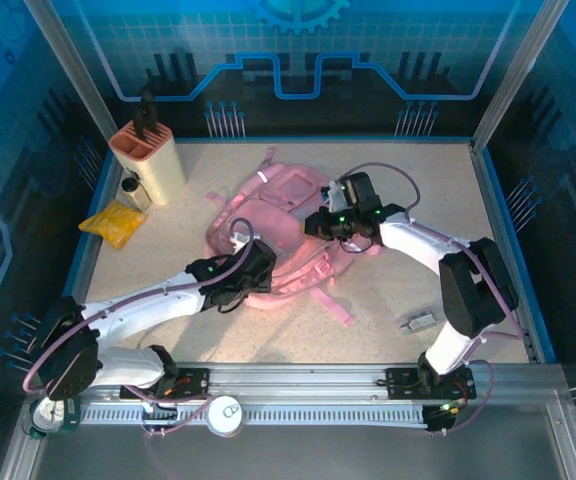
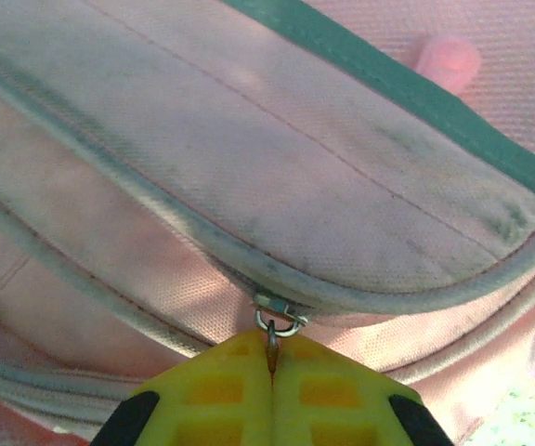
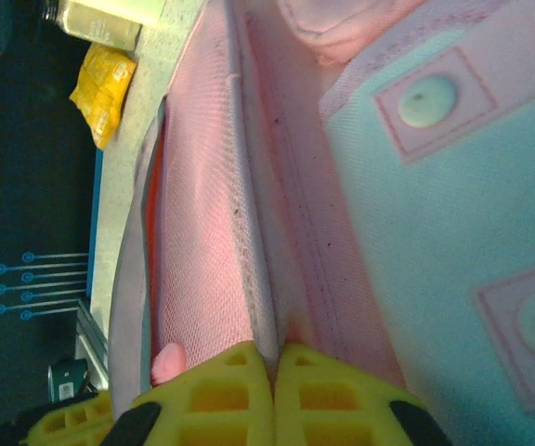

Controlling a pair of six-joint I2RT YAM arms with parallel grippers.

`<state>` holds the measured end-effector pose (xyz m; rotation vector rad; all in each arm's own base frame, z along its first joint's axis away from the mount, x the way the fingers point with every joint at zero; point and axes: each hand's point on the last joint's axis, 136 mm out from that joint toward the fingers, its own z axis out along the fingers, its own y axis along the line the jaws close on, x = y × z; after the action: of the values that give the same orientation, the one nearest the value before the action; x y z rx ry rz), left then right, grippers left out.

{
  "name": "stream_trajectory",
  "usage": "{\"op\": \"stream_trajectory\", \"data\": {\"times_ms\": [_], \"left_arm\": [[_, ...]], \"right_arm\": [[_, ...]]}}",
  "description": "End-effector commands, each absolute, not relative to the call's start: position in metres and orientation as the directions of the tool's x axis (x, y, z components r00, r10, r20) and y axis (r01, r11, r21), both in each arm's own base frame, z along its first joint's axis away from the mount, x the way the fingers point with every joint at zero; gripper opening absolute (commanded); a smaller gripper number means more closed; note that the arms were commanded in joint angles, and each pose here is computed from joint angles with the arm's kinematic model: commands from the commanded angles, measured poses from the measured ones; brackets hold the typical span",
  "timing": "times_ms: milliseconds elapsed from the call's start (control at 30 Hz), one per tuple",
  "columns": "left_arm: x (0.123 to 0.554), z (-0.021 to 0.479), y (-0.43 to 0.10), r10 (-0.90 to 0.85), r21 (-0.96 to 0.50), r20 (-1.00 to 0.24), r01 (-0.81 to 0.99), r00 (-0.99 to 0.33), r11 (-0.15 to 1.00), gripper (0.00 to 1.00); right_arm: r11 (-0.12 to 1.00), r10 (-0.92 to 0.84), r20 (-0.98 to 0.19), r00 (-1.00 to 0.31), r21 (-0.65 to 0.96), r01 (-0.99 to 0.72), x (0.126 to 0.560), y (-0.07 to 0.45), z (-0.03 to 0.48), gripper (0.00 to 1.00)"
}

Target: Pack the student bag

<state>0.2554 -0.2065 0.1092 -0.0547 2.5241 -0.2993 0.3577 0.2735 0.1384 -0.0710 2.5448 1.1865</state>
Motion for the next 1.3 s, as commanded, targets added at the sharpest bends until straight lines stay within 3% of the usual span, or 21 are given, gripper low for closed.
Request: {"op": "stream_trajectory", "data": {"times_ms": [0,100,167,400,533,800,900,1033,1133,1267], "left_arm": [[0.260,0.120,-0.245,-0.056,-0.323,-0.542,0.146,-0.838,0.935,0.00],[0.265,0.125,-0.268,-0.037,-0.342,-0.563,0.192,-0.825,0.920,0.00],[0.265,0.123,-0.279,-0.008,-0.323,-0.562,0.210,-0.827,0.923,0.00],[0.259,0.121,-0.319,0.095,-0.286,-0.564,0.302,-0.820,0.909,0.00],[0.254,0.123,-0.341,0.129,-0.297,-0.565,0.347,-0.815,0.890,0.00],[0.248,0.116,-0.351,0.129,-0.322,-0.545,0.350,-0.828,0.880,0.00],[0.250,0.115,-0.345,0.127,-0.299,-0.547,0.335,-0.827,0.893,0.00],[0.247,0.116,-0.348,0.172,-0.291,-0.548,0.379,-0.819,0.878,0.00],[0.249,0.114,-0.332,0.220,-0.197,-0.549,0.381,-0.806,0.903,0.00],[0.251,0.116,-0.300,0.277,-0.085,-0.547,0.382,-0.790,0.920,0.00]], "right_arm": [[0.651,0.108,-0.421,-0.900,0.714,-0.256,0.381,0.256,0.168,0.30],[0.696,0.105,-0.417,-0.903,0.679,-0.233,0.366,0.233,0.172,0.50],[0.694,0.137,-0.374,-0.917,0.697,-0.181,0.350,0.219,0.170,0.56],[0.567,0.283,-0.185,-0.941,0.824,0.009,0.291,0.206,0.148,0.58],[0.468,0.335,-0.088,-0.938,0.880,0.085,0.283,0.214,0.141,0.51],[0.409,0.444,-0.055,-0.894,0.900,0.148,0.296,0.214,0.123,0.41],[0.423,0.429,-0.049,-0.902,0.893,0.153,0.297,0.221,0.116,0.38],[0.441,0.432,-0.061,-0.900,0.884,0.152,0.299,0.221,0.106,0.24],[0.469,0.411,-0.081,-0.908,0.873,0.134,0.299,0.219,0.104,0.13],[0.506,0.392,-0.107,-0.914,0.855,0.116,0.299,0.208,0.104,0.04]]}}
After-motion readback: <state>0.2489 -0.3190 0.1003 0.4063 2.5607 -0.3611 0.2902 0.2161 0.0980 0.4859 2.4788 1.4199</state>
